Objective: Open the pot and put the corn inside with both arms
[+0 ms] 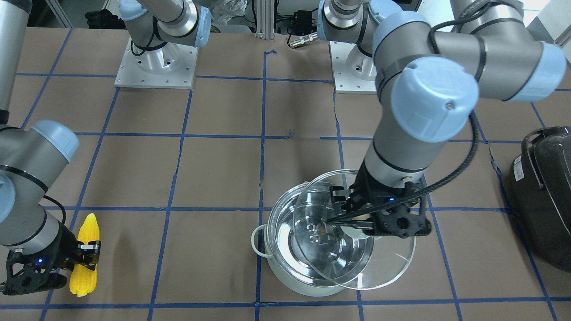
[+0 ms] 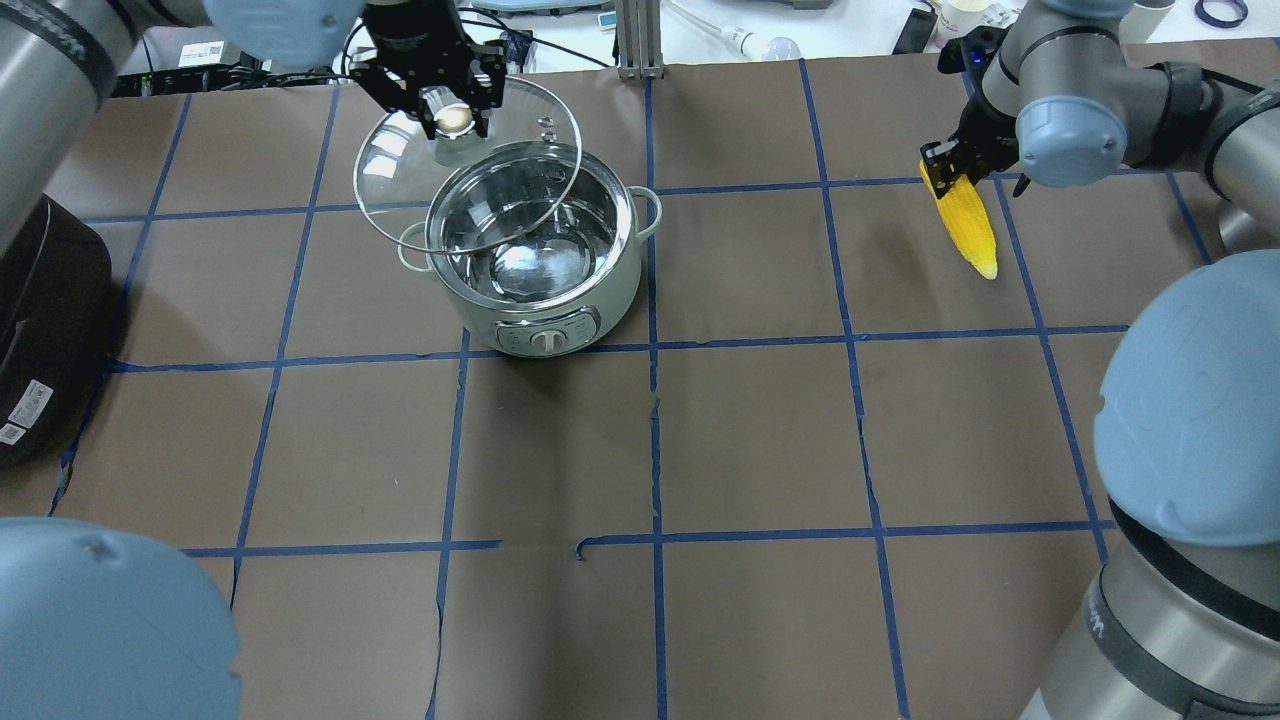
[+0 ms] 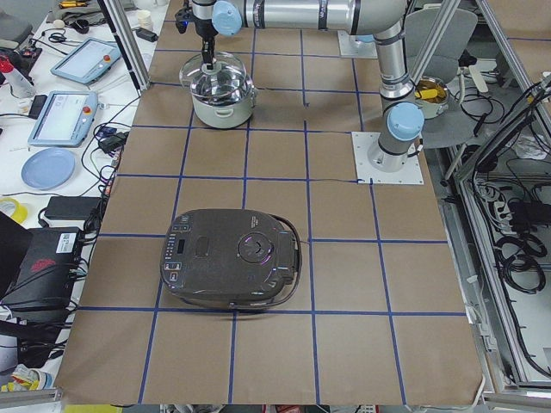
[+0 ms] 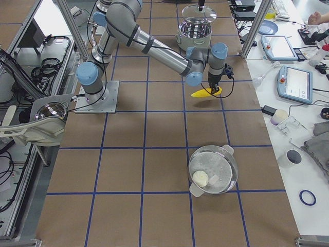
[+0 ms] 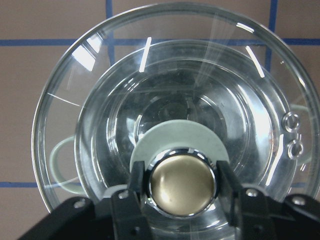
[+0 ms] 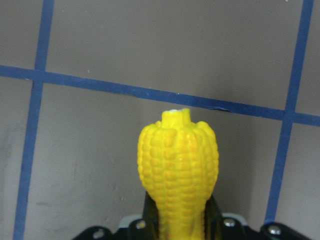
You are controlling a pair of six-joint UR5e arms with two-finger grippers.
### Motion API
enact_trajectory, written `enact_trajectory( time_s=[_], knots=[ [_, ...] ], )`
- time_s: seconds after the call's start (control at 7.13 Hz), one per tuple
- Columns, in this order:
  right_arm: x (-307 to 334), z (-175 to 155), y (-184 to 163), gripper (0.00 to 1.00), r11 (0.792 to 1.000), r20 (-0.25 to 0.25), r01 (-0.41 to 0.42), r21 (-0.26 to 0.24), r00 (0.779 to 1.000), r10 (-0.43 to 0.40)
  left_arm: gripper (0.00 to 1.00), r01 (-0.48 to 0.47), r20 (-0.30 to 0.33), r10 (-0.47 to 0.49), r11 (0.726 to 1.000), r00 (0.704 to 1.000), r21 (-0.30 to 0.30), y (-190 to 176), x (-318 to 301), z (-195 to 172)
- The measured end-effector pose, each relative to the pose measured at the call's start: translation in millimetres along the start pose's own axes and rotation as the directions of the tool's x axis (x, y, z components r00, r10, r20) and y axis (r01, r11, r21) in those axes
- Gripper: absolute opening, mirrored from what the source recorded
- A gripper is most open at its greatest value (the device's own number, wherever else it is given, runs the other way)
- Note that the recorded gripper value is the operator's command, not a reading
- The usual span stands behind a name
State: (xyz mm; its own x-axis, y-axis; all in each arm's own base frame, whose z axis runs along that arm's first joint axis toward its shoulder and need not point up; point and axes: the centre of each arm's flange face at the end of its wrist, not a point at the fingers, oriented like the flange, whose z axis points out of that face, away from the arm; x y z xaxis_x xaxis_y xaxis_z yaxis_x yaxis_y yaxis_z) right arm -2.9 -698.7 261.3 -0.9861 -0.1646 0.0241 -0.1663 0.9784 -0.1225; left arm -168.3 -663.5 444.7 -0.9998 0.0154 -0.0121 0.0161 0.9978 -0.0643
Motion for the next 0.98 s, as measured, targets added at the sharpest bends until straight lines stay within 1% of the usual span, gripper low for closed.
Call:
enact_trajectory(
  time_s=[0.14,0.28,0.42,0.56,0.7,0.84,0.98],
  knots=[
    [-22,-22,-1,0.32,1.0,0.002,-0.009,0.009,1.0,0.009,0.0,-0.047,0.004,0.047,0.999,0.999,-0.02,-4,-54,0],
    [-66,-48,-3,0.32,0.999,0.004,-0.028,0.02,1.0,0.028,0.0,-0.087,0.002,0.088,0.995,0.996,-0.042,-6,-122,18],
    [-123,-72,-4,0.32,0.997,0.013,-0.065,0.03,0.998,0.065,0.0,-0.117,-0.003,0.117,0.992,0.993,-0.055,-1,-182,43],
    [-190,-94,-4,0.33,0.994,0.027,-0.1,0.043,0.995,0.099,0.0,-0.128,-0.025,0.126,0.989,0.992,-0.076,15,-233,77],
    [-260,-115,0,0.35,0.989,0.048,-0.13,0.067,0.991,0.127,0.0,-0.121,-0.051,0.118,0.99,0.992,-0.072,36,-269,120],
    [-318,-136,5,0.36,0.982,0.077,-0.167,0.093,0.984,0.16,0.0,-0.126,-0.04,0.125,0.992,0.991,-0.019,56,-283,160],
    [-362,-153,11,0.35,0.974,0.11,-0.198,0.112,0.976,0.186,0.0,-0.127,-0.013,0.128,0.991,0.992,0.039,79,-279,194]
  ],
)
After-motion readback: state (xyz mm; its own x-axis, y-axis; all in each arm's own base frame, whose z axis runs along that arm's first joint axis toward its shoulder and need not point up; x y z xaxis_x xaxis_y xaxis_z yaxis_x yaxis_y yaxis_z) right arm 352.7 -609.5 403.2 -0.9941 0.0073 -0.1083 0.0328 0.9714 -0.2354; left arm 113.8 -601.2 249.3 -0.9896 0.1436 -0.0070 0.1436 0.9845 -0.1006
